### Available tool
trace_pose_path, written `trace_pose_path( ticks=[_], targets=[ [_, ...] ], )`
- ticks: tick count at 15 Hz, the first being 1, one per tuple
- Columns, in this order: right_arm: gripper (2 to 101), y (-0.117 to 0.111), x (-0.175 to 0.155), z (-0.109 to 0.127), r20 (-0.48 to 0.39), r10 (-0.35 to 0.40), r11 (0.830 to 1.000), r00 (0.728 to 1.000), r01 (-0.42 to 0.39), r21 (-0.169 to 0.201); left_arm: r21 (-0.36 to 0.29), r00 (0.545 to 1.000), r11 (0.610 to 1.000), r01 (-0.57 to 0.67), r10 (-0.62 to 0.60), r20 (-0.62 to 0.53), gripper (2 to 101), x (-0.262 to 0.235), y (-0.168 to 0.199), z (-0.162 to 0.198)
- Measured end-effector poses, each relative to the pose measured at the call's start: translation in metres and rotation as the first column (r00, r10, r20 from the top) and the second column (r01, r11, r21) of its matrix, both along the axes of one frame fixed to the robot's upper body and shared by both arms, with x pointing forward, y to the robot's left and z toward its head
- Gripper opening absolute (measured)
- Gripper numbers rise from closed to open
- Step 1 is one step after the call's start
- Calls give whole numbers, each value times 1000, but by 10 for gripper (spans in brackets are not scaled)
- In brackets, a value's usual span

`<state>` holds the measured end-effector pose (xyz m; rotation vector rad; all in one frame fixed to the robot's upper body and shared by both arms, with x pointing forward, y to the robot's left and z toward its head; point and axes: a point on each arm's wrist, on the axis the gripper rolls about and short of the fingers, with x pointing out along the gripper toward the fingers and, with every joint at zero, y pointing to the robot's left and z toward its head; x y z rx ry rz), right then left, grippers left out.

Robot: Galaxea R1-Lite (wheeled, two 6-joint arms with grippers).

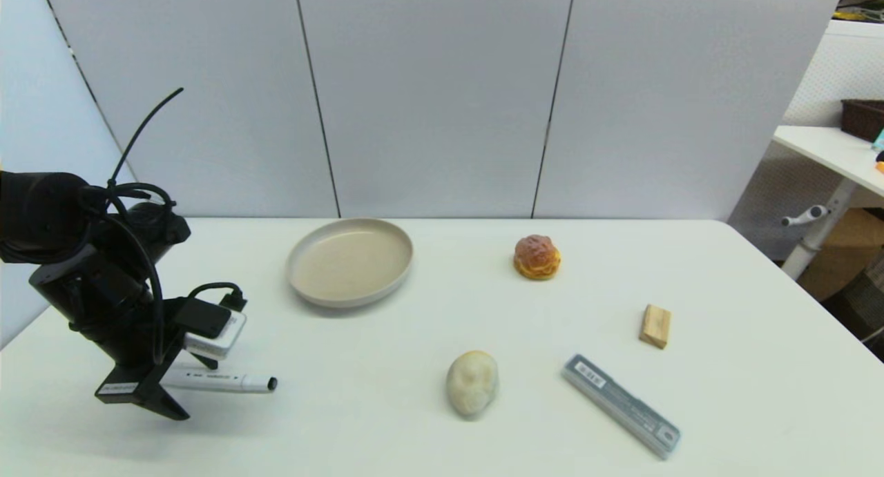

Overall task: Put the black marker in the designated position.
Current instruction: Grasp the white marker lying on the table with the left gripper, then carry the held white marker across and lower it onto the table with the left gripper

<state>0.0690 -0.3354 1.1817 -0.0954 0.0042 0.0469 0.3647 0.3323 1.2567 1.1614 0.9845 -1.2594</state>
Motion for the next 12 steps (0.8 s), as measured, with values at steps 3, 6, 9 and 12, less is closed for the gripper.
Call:
trace_pose_path(
  ticks=[3,6,9,12],
  targets=[
    [980,0,0,0,0,0,1000,1000,0,0,3,1000,1000,2,-2,-6,382,1,-1,-2],
    [980,0,0,0,0,0,1000,1000,0,0,3,1000,1000,2,-2,-12,118,2,-1,-3],
    [980,0,0,0,0,0,1000,1000,0,0,1,1000,1000,-3,3,-8,118,1,-1,-2],
    [980,0,0,0,0,0,1000,1000,0,0,-10,999,1000,3,-3,35,118,-3,-6,10]
  ],
)
